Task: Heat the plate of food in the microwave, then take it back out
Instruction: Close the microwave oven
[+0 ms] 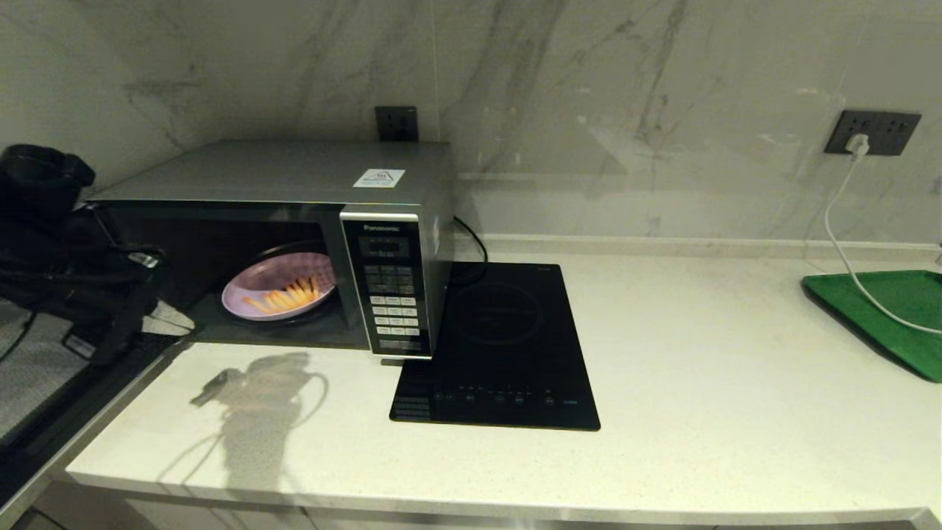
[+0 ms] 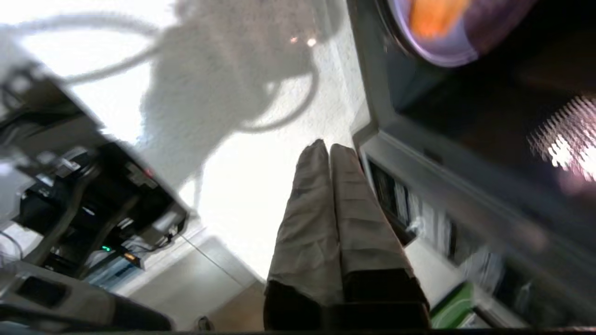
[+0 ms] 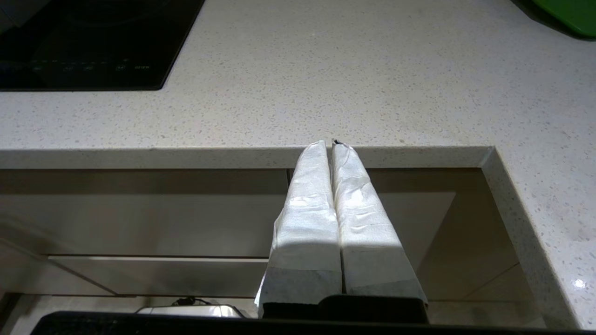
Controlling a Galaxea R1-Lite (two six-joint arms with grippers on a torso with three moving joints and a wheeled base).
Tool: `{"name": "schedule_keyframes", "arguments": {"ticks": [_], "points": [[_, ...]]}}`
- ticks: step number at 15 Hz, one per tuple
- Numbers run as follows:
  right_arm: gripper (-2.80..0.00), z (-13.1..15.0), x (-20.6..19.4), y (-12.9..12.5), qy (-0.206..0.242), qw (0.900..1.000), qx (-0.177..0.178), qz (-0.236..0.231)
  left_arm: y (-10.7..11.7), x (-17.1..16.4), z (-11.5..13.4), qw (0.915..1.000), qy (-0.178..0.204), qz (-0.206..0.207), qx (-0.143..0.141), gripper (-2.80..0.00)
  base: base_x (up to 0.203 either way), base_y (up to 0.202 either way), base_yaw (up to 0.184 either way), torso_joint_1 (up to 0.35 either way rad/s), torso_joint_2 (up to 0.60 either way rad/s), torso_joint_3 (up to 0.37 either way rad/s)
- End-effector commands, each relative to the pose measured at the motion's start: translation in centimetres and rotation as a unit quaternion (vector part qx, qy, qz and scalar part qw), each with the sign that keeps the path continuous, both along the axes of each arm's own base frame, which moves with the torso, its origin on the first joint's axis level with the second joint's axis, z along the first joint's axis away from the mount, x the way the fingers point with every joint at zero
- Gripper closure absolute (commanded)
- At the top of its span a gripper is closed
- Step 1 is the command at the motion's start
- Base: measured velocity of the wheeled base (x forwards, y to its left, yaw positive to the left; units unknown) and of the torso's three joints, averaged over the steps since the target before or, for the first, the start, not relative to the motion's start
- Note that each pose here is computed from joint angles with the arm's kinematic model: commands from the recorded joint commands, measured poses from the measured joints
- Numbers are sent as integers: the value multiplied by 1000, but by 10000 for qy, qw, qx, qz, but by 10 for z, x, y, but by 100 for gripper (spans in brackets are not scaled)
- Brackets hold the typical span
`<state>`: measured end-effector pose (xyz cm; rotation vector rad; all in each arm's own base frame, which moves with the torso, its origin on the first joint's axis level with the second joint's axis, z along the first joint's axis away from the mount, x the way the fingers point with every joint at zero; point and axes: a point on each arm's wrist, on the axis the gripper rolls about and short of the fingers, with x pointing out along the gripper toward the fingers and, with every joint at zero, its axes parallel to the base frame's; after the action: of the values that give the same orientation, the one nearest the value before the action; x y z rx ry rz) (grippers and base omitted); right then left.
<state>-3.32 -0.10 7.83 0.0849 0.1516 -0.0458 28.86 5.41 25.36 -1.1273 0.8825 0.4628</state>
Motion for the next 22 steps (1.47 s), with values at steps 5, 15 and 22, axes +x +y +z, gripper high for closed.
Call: {"name": "schedule_keyframes", "arguments": {"ticks": [5, 15, 22], "points": [[0, 0, 0, 0, 8, 10000, 4, 3, 45, -93, 120, 9770, -1398, 826, 1383, 0, 0, 0, 0, 0, 0, 0], [0, 0, 0, 0, 7, 10000, 3, -4, 118, -139, 105, 9481, -333, 2255, 2216, 0, 0, 0, 0, 0, 0, 0], [0, 0, 0, 0, 8, 10000, 4, 3, 178, -138, 81, 9354, 0, 2786, 2178, 0, 0, 0, 0, 0, 0, 0]]}}
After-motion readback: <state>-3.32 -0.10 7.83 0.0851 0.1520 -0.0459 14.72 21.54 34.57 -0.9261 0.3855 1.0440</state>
